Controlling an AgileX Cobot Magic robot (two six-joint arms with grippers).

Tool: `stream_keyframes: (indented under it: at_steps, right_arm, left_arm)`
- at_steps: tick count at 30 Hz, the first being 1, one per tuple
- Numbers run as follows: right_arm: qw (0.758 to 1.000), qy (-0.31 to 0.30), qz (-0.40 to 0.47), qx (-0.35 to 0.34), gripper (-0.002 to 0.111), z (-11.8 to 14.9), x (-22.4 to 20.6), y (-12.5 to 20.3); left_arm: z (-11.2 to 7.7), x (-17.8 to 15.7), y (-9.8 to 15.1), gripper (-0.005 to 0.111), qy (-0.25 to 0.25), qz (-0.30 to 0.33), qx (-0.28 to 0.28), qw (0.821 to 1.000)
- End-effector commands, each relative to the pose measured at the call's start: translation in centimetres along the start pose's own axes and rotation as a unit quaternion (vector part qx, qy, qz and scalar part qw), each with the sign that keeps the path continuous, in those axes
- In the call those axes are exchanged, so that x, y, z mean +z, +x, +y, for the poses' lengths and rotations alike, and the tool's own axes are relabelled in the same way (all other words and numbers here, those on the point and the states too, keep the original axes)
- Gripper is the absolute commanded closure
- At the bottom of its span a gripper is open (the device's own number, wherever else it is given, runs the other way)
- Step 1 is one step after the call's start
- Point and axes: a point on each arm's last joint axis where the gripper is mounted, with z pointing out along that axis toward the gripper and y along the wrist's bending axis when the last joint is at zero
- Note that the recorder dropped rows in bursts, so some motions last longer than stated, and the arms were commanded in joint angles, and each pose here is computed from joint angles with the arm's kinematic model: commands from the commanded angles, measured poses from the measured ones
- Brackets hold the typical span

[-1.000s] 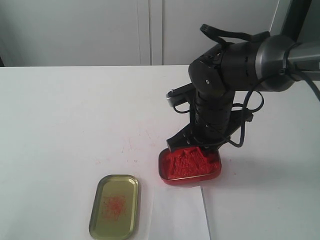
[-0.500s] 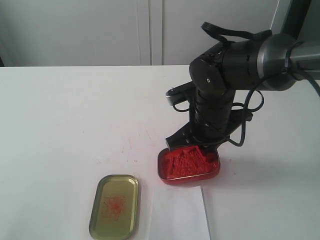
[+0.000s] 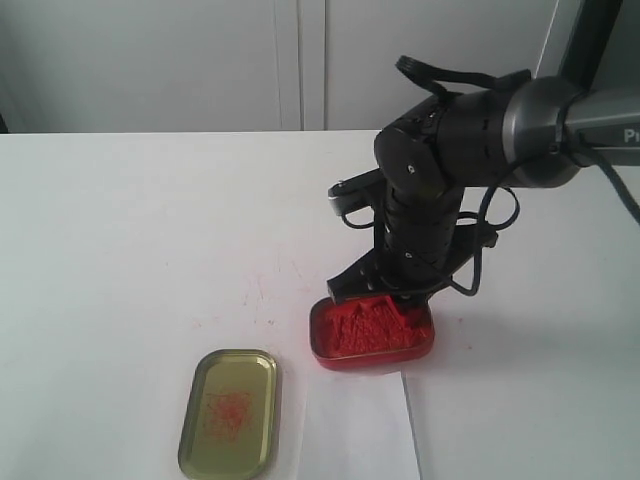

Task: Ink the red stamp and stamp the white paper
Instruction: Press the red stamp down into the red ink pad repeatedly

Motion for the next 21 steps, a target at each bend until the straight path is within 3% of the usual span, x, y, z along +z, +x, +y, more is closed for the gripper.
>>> stream_keyframes:
  at_steps: [1, 21]
  right_arm:
    - [1.000, 0.000, -0.005, 0.007, 0.108, -0.3, 0.2, -0.1]
    - [1.000, 0.001, -0.010, 0.010, 0.108, -0.6, -1.2, 0.1]
  left_arm:
    - [0.0, 0.0, 0.1, 0.107, -0.002, -0.001, 0.000, 1.000]
    - [0.0, 0.0, 0.1, 0.107, -0.002, -0.001, 0.000, 1.000]
